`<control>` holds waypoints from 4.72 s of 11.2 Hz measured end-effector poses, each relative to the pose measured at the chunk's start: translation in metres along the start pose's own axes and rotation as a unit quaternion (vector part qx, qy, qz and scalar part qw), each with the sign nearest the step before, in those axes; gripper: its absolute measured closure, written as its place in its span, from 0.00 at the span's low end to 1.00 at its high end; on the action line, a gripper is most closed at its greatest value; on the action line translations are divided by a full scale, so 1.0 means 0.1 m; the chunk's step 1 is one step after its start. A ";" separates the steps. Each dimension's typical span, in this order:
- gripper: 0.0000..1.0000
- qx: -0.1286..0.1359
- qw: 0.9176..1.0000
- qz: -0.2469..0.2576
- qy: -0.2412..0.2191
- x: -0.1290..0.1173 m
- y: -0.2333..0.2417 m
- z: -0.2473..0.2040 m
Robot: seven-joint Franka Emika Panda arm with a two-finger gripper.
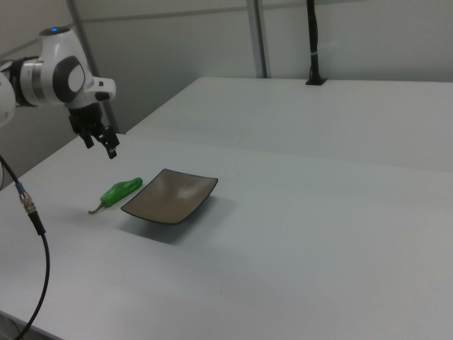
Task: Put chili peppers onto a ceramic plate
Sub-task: 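Move the open gripper toward the green chili pepper beside the plate, then lower the gripper over the green chili pepper and close on it, then lift the held chili pepper and carry it over the brown plate, then lower the chili pepper onto the plate and open the gripper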
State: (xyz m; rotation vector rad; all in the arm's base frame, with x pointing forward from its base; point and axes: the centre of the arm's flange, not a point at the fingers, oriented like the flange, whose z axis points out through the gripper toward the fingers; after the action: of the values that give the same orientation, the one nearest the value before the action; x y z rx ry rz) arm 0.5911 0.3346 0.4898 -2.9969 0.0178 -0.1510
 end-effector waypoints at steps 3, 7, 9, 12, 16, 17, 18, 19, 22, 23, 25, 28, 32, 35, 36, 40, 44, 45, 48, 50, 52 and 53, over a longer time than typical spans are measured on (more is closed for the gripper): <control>0.00 0.005 1.000 -0.006 -0.002 0.04 -0.12 0.41; 0.00 0.001 1.000 -0.028 0.001 -0.01 -0.33 0.95; 0.00 0.003 1.000 -0.030 0.000 -0.01 -0.37 1.18; 0.00 -0.006 0.999 -0.044 0.008 -0.01 -0.39 1.53; 0.03 -0.016 0.999 -0.049 0.001 -0.03 -0.36 1.80; 0.14 -0.016 0.999 -0.049 0.001 -0.03 -0.36 1.84; 0.16 -0.014 0.999 -0.050 0.005 -0.03 -0.37 1.84; 0.23 -0.013 0.999 -0.051 0.008 -0.02 -0.37 1.84; 0.55 -0.014 0.998 -0.053 0.010 -0.02 -0.38 1.83; 0.55 -0.014 0.998 -0.053 0.011 -0.02 -0.38 1.82; 0.55 -0.012 0.998 -0.054 0.015 0.00 -0.40 1.77; 0.55 -0.002 0.998 -0.055 0.036 0.04 -0.45 1.45; 0.55 -0.016 0.998 -0.043 0.037 0.03 -0.32 0.51; 0.55 -0.031 0.999 -0.045 0.007 -0.08 0.00 -0.25; 0.55 -0.032 0.998 -0.054 -0.003 -0.11 0.14 -0.47; 0.55 -0.017 0.997 -0.075 -0.024 -0.05 1.07 -0.93; 0.55 -0.019 0.995 -0.078 -0.058 0.13 1.66 -0.54; 0.55 -0.020 0.995 -0.076 -0.059 0.19 1.70 -0.38; 0.55 -0.018 0.997 -0.068 -0.038 0.34 1.78 0.08; 0.55 -0.018 0.997 -0.065 -0.030 0.40 1.81 0.34; 0.55 -0.017 0.998 -0.064 -0.022 0.47 1.82 0.58; 0.51 -0.018 0.997 -0.065 -0.025 0.47 1.81 0.66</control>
State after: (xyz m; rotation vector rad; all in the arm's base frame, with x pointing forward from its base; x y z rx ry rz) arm 0.6437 0.1634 0.4039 -3.0357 -0.1809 -0.0917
